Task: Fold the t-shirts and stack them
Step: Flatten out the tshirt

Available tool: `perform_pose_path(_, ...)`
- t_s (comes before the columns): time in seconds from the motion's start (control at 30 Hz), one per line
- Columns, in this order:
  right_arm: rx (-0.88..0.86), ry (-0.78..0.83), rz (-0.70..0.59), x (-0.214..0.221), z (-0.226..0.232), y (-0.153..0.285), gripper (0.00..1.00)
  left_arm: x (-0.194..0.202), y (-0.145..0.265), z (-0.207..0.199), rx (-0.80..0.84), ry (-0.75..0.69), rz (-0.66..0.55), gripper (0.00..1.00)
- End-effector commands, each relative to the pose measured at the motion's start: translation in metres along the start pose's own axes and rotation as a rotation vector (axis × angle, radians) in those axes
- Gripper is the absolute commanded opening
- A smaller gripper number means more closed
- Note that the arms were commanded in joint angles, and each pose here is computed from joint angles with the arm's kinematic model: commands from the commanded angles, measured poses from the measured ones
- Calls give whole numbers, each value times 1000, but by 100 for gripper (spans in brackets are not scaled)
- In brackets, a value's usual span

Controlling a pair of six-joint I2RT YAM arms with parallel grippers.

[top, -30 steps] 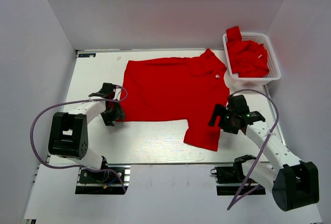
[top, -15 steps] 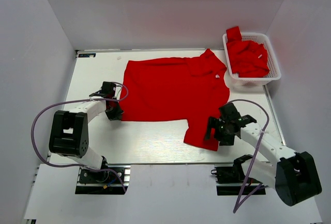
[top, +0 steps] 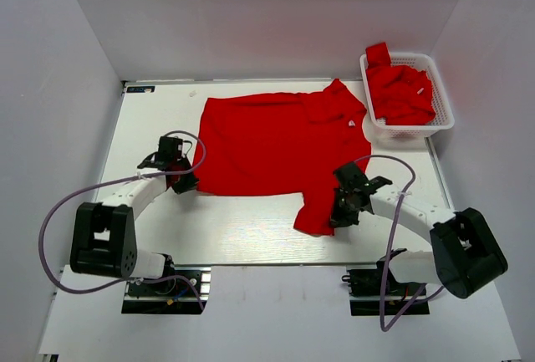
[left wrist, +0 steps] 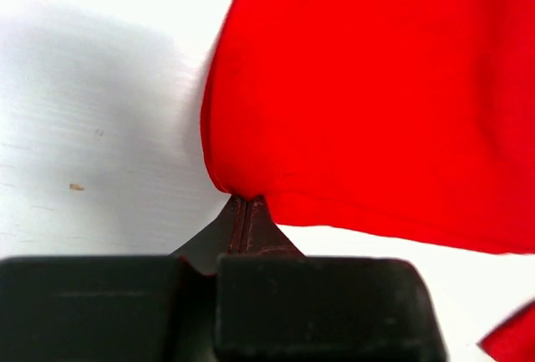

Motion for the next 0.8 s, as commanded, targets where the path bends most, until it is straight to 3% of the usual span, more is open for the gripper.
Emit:
perform_pose_path(0.0, 186, -54, -75, 0, -14, -12, 0, -12, 15, -9, 80, -27, -100, 0)
perform_pose_path(0.1, 184, -62, -170, -11, -9, -1, 0, -15, 21, -12, 99, -39, -98, 0)
perform_pose_path(0.33, -133, 1, -595, -52, 28, 78, 0, -53, 66, -31, 188, -59, -232, 0)
perform_pose_path(0.47, -242, 49, -890, -77, 45, 150, 0, -94, 123, -47, 252, -76, -447, 0)
perform_pose_path(0.67, -320, -43, -1346, -108, 53, 240, 0, -143, 216, -60, 266, -68, -764, 0)
perform_pose_path(0.73, -416, -80, -1480, -113, 60, 276, 0, -152, 235, -60, 251, -64, -822, 0)
perform_pose_path(0.77, -360, -66, -1551, -117, 57, 293, 0, -160, 253, -63, 259, -58, -866, 0)
Point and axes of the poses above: each gripper's point midway between its finger pads, its own y axis back along the fingers, its own z axis along the line the jaws close on, x = y × z, the point moved 9 cm from there along y, back along the fingers, and after that the axes turned 8 degrees about -y, right-handed, at the moved point
